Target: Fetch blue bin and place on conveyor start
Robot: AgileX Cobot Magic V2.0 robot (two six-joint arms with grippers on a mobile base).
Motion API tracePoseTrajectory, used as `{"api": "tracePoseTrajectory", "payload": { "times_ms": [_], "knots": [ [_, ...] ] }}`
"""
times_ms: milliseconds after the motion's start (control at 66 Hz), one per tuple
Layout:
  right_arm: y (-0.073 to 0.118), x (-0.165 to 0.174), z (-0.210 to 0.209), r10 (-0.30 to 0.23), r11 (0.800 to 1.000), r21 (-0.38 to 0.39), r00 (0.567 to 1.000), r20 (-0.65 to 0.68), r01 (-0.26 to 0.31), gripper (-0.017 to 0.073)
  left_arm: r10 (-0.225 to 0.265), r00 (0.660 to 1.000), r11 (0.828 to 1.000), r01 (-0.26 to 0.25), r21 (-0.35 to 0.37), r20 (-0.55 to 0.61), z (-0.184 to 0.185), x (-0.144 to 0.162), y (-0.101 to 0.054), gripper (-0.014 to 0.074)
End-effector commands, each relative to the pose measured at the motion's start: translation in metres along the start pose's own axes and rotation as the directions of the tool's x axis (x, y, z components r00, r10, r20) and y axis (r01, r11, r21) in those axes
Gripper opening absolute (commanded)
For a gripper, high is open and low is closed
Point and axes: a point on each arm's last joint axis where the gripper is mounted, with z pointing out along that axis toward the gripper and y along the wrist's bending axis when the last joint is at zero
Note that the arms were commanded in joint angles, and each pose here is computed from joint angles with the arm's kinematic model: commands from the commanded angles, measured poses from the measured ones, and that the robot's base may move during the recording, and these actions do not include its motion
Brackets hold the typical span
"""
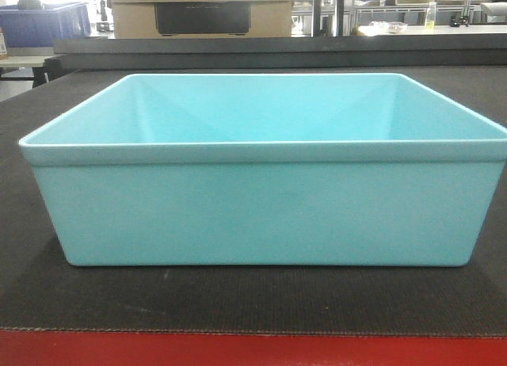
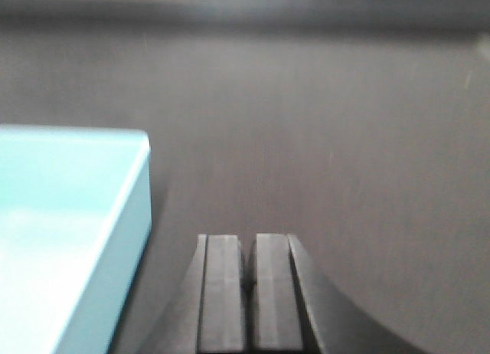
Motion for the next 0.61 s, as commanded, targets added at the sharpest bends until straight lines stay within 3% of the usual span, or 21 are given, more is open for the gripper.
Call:
{"api": "tracePoseTrajectory", "payload": {
  "times_ms": [0, 212, 591],
  "knots": [
    [0.000, -0.006, -0.017, -0.029, 1.000, 0.014, 0.993, 0.118, 0.028, -0.0162, -0.009, 0.997, 1.000, 0.008, 0.006, 0.080, -0.009, -0.004, 0.000, -0.0111],
    [0.001, -0.013, -0.043, -0.035, 0.999, 0.019, 0.960, 0.279, 0.031, -0.0162, -0.012, 0.989, 1.000, 0.010, 0.009, 0.150, -0.023, -0.007, 0.000, -0.0111],
    [0.001, -0.013, -0.045, -0.036, 0.999, 0.020, 0.956, 0.291, 0.031, -0.0162, -0.012, 0.988, 1.000, 0.010, 0.009, 0.153, -0.023, -0.007, 0.000, -0.0111]
  ]
}}
